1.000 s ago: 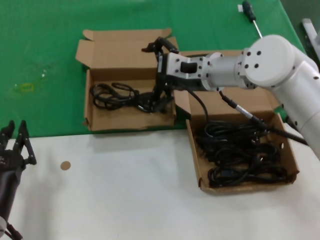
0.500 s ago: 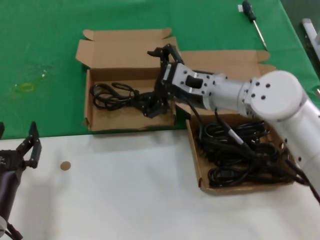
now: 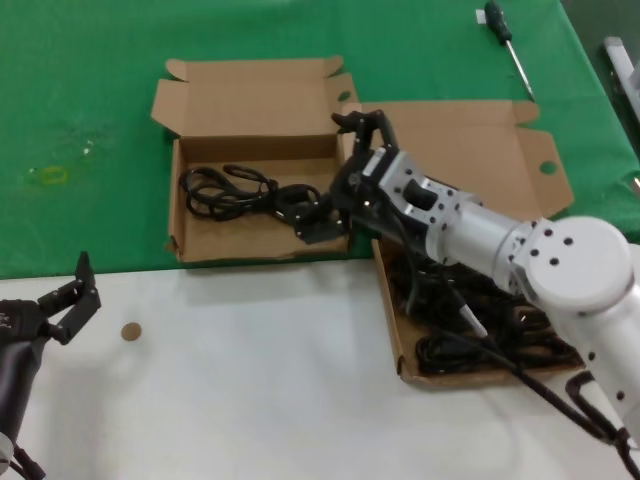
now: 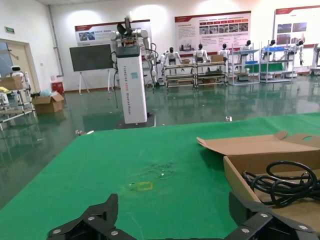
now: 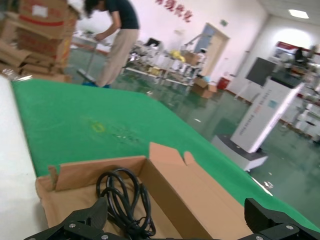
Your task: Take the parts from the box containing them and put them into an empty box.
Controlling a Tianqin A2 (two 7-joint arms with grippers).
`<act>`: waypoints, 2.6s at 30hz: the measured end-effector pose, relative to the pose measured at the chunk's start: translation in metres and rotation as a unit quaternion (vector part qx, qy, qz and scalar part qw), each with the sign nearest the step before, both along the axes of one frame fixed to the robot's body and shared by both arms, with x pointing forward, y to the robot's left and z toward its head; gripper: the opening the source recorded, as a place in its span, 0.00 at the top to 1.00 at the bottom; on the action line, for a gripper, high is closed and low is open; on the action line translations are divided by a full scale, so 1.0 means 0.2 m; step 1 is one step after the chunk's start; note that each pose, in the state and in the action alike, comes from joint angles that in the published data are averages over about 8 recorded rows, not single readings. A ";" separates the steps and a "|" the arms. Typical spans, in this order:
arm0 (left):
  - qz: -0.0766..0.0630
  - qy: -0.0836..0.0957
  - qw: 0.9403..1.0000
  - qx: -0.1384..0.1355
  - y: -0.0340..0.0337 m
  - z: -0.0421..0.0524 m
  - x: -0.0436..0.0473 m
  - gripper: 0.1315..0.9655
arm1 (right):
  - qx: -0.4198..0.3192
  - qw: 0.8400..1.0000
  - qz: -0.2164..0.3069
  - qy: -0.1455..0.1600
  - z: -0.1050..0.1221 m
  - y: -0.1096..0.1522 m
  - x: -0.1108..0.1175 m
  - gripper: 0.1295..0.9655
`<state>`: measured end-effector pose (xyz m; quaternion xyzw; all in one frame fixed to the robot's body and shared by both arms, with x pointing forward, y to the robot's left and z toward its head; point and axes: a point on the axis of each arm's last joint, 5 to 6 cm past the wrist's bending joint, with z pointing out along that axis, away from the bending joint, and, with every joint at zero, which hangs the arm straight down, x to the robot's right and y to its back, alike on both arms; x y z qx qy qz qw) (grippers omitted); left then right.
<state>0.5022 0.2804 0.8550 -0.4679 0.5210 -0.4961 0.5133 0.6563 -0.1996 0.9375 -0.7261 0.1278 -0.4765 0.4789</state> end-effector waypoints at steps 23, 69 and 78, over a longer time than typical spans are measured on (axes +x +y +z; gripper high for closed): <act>0.000 0.000 1.000 0.000 0.000 0.000 0.000 0.03 | 0.160 0.978 -0.133 0.019 -0.26 -0.18 -0.34 0.00; 0.000 0.000 1.000 0.000 0.000 0.000 0.000 0.00 | 0.258 0.928 -0.265 0.035 -0.40 -0.38 -0.69 0.00; 0.000 0.000 1.000 0.000 0.000 0.000 0.000 0.00 | 0.258 0.928 -0.265 0.035 -0.40 -0.38 -0.69 0.00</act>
